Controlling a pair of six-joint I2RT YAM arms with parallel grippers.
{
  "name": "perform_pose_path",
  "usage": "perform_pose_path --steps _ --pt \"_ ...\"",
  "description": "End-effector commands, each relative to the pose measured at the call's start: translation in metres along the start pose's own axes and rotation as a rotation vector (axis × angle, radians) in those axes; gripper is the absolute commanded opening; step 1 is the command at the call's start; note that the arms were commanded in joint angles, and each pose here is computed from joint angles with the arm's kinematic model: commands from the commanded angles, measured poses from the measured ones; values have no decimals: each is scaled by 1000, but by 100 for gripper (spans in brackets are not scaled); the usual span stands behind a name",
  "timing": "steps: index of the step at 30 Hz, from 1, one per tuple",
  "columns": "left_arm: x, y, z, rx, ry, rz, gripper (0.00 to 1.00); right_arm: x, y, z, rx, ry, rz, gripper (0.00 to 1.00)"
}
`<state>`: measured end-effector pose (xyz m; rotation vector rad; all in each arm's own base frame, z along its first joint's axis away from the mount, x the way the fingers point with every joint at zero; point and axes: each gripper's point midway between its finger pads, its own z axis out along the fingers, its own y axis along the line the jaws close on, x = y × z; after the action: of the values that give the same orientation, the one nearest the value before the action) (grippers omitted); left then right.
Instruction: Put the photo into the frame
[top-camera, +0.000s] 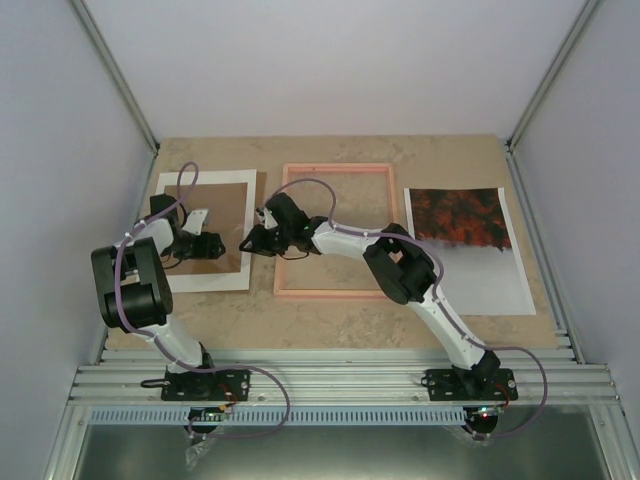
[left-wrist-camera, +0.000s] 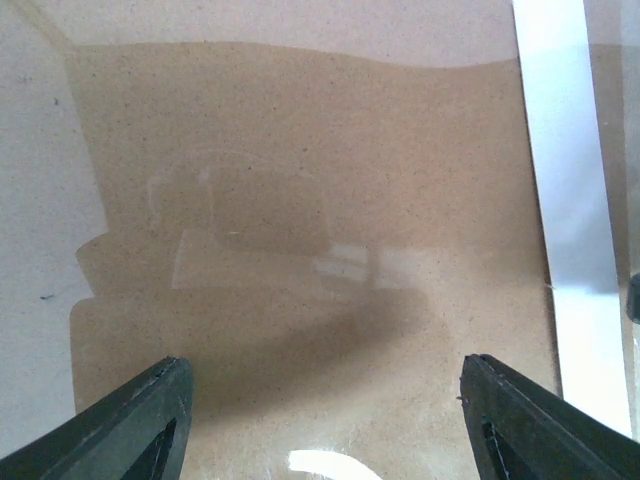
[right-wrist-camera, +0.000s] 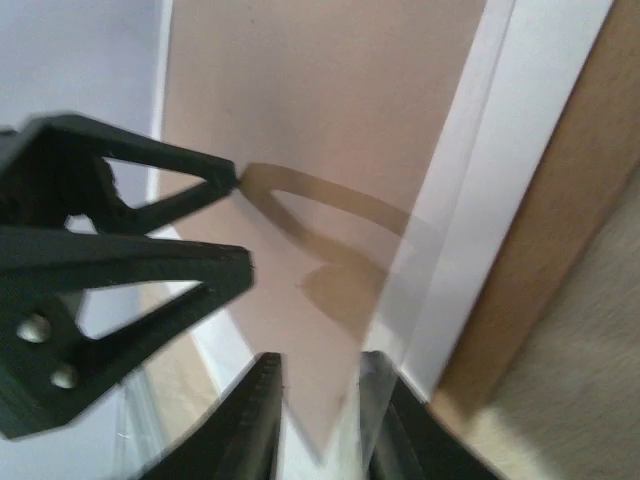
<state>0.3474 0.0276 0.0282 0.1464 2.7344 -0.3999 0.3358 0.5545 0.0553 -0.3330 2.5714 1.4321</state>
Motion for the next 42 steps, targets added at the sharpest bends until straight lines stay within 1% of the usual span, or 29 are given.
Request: perform_pose_path --steps 1,3,4,7,10,11,14,16,19,23,27,32,33,34,36,37,38,42 --pt "33 -15 12 74 110 -55 76 -8 -15 2 32 -10 47 13" --pt "27 -16 6 75 99 -60 77 -9 -7 -3 13 -7 36 2" --pt "22 -19 1 85 89 -62 80 -10 2 -7 -9 -6 19 1" --pt "-4 -29 -24 117 28 -60 87 -15 31 -24 -65 -20 -45 1" --pt "-38 -38 -58 118 -73 -37 99 -24 56 -52 -100 -58 -124 0" --pt "-48 -40 -69 113 -108 -27 99 -27 62 -64 -105 -77 -145 0" --pt "-72 -45 -100 85 -204 4 99 -32 60 -98 -98 -132 -167 0" --pt "-81 -46 -109 72 -237 20 99 -31 60 -123 -100 -166 -187 0" --pt "-82 -45 -109 72 -236 20 99 -20 37 -146 -59 -184 -185 0" --pt "-73 -46 -91 109 -209 -6 99 2 -3 -162 -37 -187 -128 0" --pt "-61 -39 -66 112 -168 -42 99 17 -29 -165 -20 -182 -94 0" --pt "-47 -35 -33 98 -103 -56 98 30 -55 -157 2 -162 -52 1" --pt "-45 -34 -28 94 -93 -61 98 32 -60 -156 4 -158 -43 7" --pt "-43 -32 -22 96 -81 -67 97 34 -64 -154 6 -152 -38 15" --pt "-42 -31 -14 96 -62 -64 95 35 -67 -153 6 -148 -48 32" --pt "-40 -31 -8 97 -46 -63 94 35 -70 -153 7 -146 -51 42" --pt "-38 -30 -4 93 -34 -57 93 33 -71 -153 6 -146 -56 49" --pt "-33 -21 10 64 7 -32 90 17 -79 -154 6 -146 -109 60"
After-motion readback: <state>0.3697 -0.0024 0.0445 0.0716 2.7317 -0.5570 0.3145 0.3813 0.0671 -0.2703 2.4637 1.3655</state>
